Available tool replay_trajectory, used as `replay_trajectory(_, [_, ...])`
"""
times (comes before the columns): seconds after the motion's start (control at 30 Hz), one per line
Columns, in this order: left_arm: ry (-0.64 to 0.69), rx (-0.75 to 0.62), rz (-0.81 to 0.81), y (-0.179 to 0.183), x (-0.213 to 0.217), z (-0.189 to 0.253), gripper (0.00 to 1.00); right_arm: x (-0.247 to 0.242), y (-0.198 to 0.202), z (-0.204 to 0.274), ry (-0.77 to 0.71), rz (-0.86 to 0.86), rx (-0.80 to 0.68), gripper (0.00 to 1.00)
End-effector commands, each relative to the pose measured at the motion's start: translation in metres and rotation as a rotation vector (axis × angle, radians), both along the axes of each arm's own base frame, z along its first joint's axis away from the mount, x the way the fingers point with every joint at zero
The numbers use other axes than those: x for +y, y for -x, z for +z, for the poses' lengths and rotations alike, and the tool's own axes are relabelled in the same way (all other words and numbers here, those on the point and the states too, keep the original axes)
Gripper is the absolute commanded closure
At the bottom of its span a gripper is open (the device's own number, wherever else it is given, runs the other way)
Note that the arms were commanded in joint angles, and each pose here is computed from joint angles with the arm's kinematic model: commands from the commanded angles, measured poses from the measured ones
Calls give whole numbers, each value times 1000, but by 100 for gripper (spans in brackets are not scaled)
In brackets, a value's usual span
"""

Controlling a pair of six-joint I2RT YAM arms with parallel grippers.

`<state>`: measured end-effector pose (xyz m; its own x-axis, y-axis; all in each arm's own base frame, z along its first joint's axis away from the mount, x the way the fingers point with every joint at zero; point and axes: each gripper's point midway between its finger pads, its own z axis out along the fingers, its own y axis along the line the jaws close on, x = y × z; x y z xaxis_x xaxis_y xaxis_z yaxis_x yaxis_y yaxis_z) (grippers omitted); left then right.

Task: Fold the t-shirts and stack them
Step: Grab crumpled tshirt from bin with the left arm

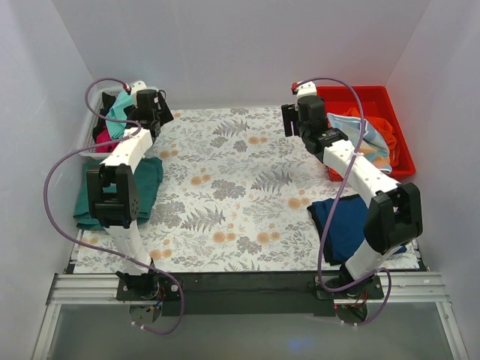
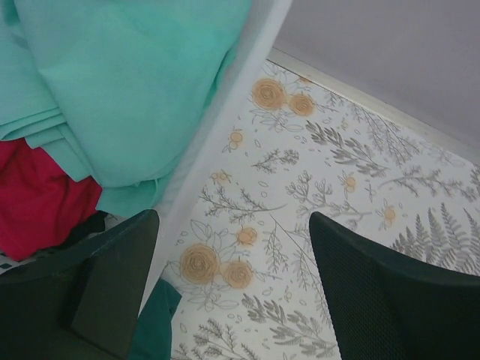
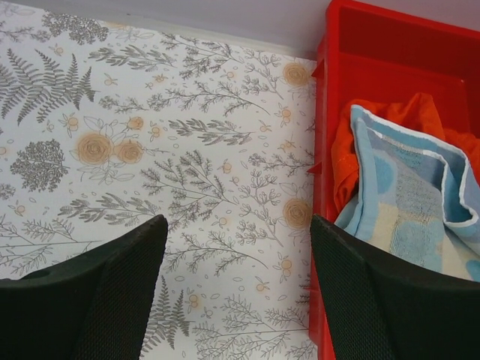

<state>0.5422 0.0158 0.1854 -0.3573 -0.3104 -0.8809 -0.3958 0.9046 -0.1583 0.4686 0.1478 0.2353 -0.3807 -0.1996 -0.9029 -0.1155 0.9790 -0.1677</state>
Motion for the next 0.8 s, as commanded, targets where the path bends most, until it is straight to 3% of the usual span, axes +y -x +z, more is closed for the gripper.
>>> replay_trajectory(0.0, [11, 2, 179, -11, 44, 13, 21, 4, -6, 5, -9, 7, 8, 19])
replay_trajectory(0.27, [141, 5, 279, -39, 113, -4, 28, 6, -4, -30, 25, 12, 112, 22])
replay_trajectory(0.67, [300, 95, 212, -64, 133, -63, 38, 15, -17, -43, -2, -7, 159, 24])
replay_trajectory(0.77, [332, 113, 200, -65, 133, -73, 59, 18, -19, -47, -14, -10, 174, 25])
